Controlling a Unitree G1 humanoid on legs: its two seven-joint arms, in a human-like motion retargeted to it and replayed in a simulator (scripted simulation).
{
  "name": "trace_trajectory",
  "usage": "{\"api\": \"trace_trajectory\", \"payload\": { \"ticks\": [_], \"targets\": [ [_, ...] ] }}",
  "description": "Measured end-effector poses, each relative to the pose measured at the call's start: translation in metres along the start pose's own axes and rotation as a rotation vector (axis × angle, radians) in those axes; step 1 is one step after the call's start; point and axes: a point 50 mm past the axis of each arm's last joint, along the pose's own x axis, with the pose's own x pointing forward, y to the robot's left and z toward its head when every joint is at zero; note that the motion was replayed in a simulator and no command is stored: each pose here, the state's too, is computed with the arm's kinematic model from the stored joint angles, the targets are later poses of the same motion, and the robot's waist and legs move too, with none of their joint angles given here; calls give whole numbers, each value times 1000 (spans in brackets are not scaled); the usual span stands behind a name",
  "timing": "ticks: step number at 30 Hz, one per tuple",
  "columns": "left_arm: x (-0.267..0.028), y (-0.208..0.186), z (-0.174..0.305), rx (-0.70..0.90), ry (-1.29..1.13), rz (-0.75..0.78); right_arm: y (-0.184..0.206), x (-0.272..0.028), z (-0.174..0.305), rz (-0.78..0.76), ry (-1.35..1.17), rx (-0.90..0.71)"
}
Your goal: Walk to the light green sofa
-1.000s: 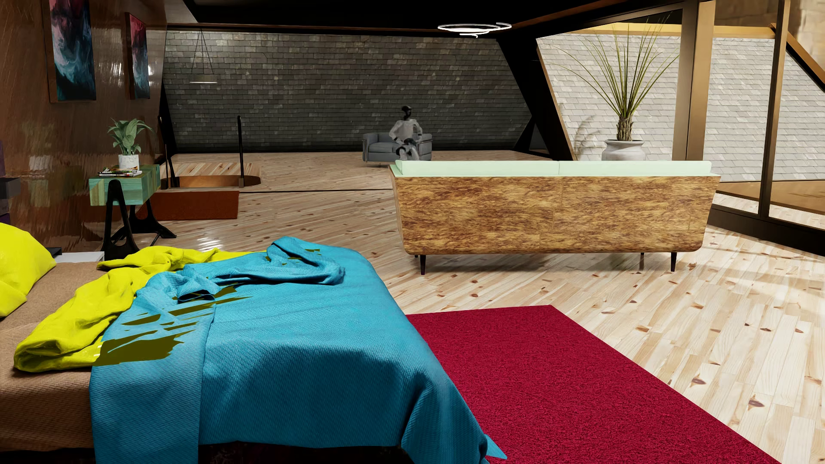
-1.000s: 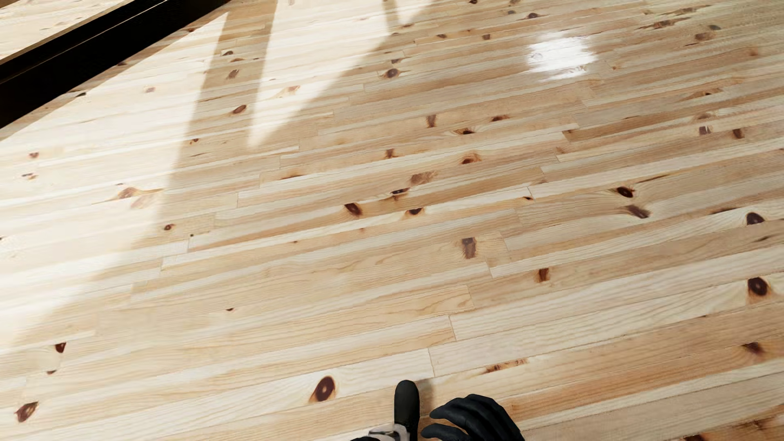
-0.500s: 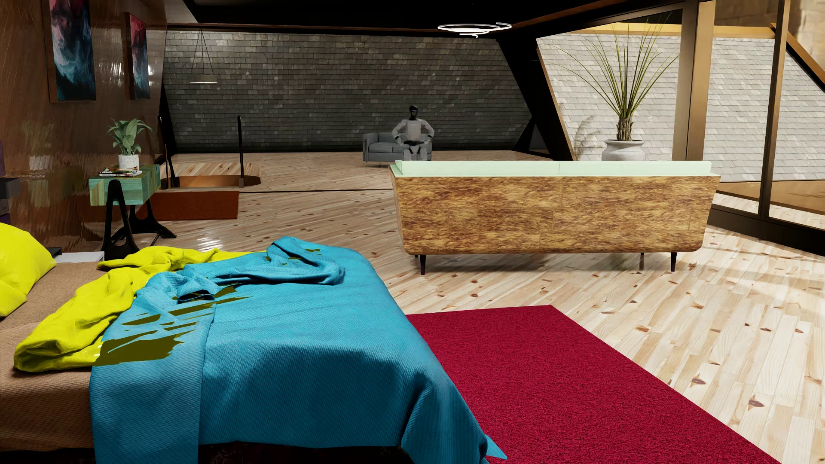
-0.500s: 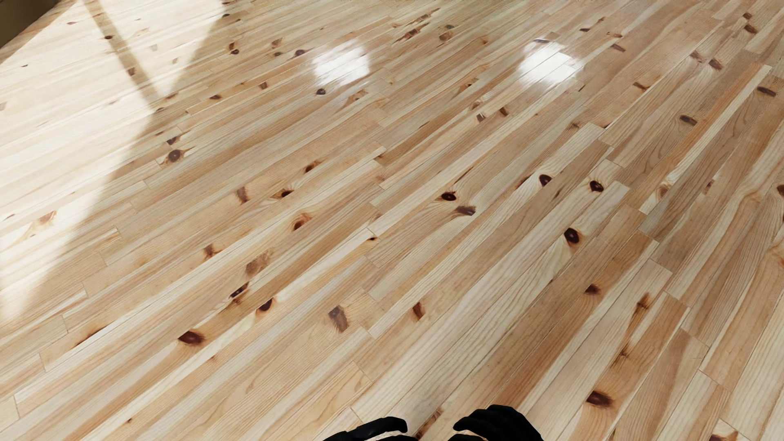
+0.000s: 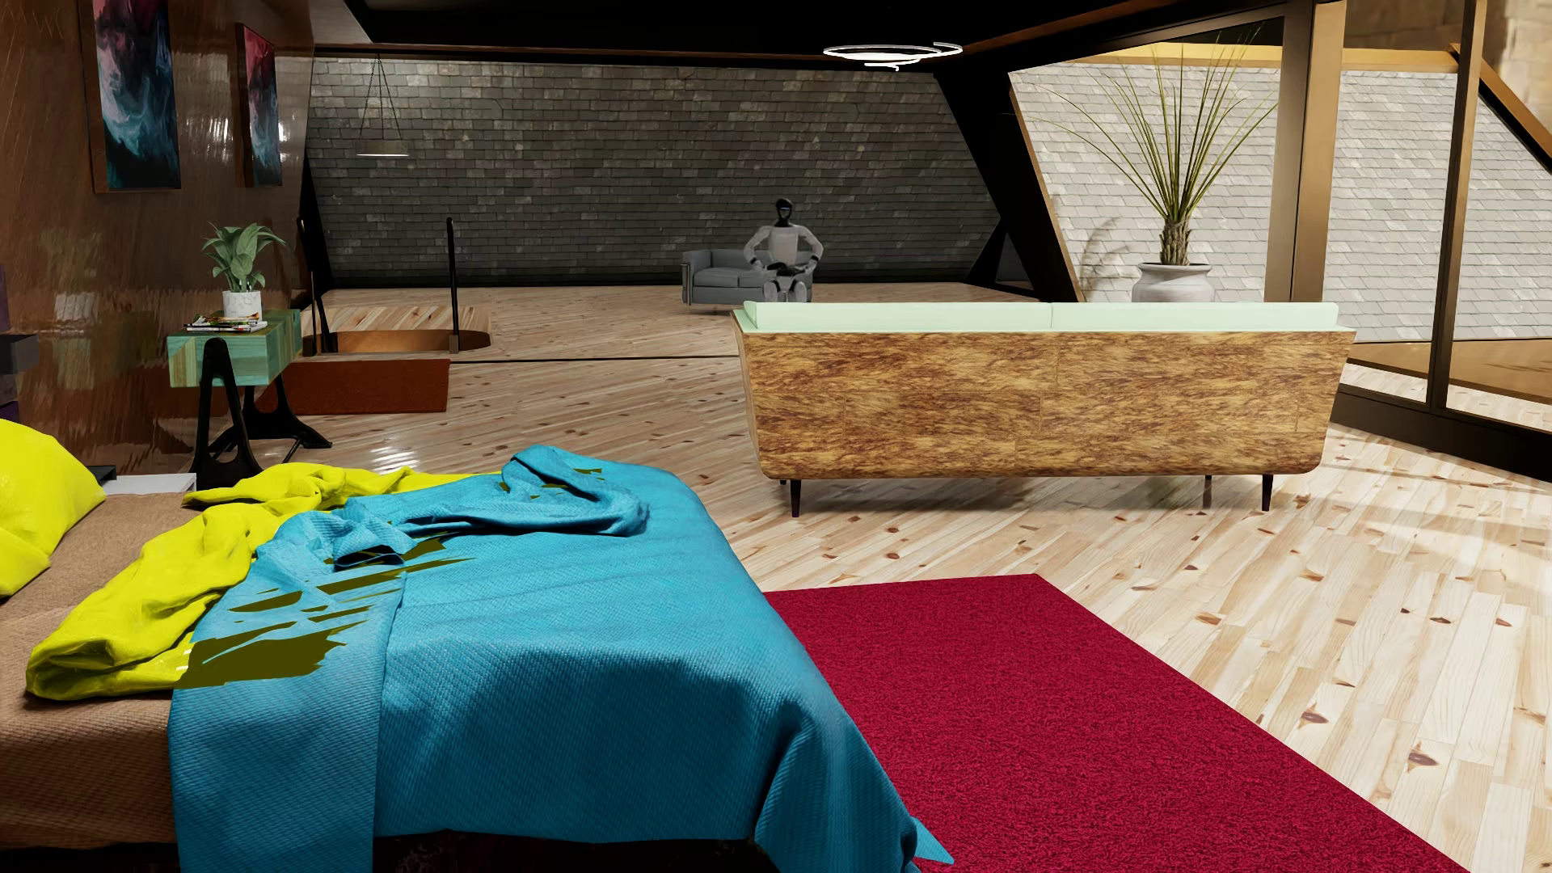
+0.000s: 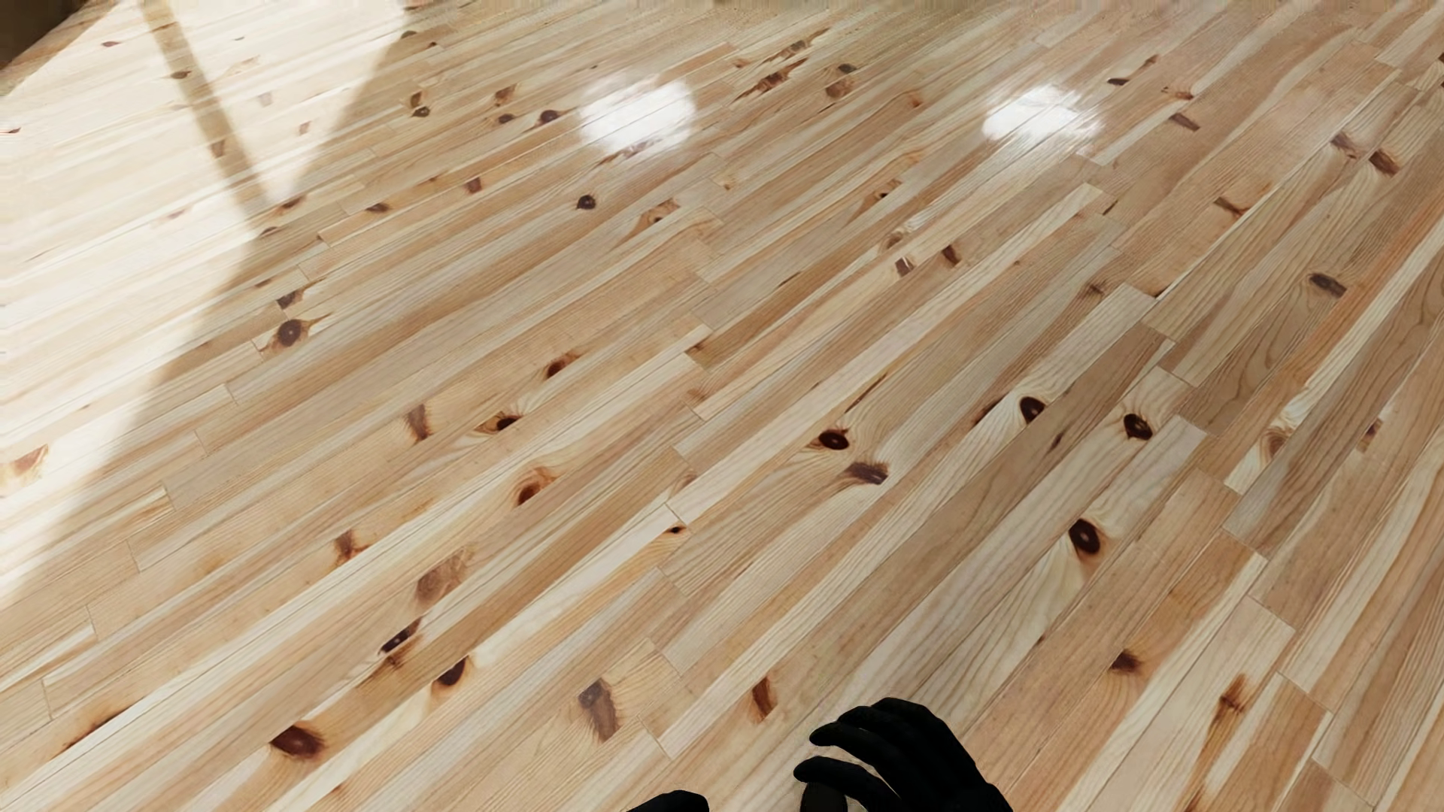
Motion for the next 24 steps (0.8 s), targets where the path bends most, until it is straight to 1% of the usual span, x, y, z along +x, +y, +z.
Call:
{"api": "trace_trajectory", "payload": {
  "ticks": [4, 7, 9, 13, 19, 20, 23, 24],
  "targets": [
    [-9, 0, 0, -64, 36, -50, 6, -6, -1, 29, 25, 0],
    [-12, 7, -8, 4, 18, -49, 9, 1, 4, -1, 30, 38],
    [-12, 10, -8, 33, 12, -14, 8, 2, 7, -21, 47, 61],
    [-14, 10, -10, 58, 37, -26, 14, -12, 9, 40, 74, 62],
    [-4, 12, -12, 70, 66, 11, 15, -11, 6, 45, 77, 85],
    [-3, 14, -13, 82, 64, 28, 14, -10, 5, 48, 78, 88],
    [7, 23, -12, 115, -8, 165, 16, -8, 0, 38, 91, 58],
    [8, 22, -13, 111, -8, 162, 16, -12, -1, 51, 98, 47]
  ]
}}
